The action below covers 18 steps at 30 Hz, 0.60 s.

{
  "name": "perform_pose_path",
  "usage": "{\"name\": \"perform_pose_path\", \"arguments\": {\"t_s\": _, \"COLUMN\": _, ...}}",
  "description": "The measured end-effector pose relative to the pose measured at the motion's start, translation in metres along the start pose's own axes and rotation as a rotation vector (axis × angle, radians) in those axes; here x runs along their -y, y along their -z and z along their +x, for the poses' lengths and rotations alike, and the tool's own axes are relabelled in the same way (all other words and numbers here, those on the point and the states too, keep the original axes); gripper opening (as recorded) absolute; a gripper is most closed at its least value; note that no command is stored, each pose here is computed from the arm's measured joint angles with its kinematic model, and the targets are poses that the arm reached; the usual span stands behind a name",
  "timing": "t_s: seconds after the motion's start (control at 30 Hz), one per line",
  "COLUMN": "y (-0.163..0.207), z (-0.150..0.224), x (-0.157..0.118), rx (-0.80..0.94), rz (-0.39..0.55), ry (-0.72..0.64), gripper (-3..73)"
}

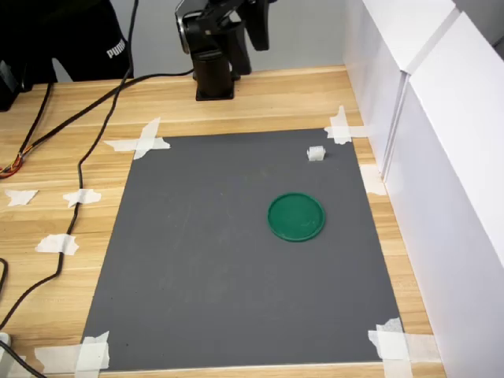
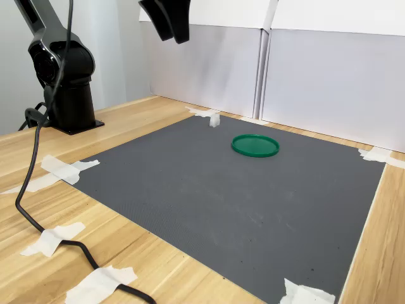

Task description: Grasp a white terminal and put it on the green lid.

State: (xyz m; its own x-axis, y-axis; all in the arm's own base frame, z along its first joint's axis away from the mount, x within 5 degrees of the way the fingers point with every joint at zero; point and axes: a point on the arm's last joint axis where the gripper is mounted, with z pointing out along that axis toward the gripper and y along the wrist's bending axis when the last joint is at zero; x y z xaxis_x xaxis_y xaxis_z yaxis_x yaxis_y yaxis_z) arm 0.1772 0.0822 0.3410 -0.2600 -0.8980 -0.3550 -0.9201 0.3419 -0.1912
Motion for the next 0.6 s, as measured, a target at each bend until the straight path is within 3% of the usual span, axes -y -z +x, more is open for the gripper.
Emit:
{"name": "perform_pose_path", "arguments": {"t_s": 0.27, "y": -0.026, "z": -0.027, "x": -0.008, "rx": -0.07, "rz": -0.069, "ry": 0.165, "gripper": 71.2}}
{"name": "perform_pose_path", "arguments": {"t_s": 0.6, "y": -0.051, "z": -0.047, "x": -0.017, "rx": -0.095, "rz": -0.117, "ry": 0.27, "gripper": 68.6}}
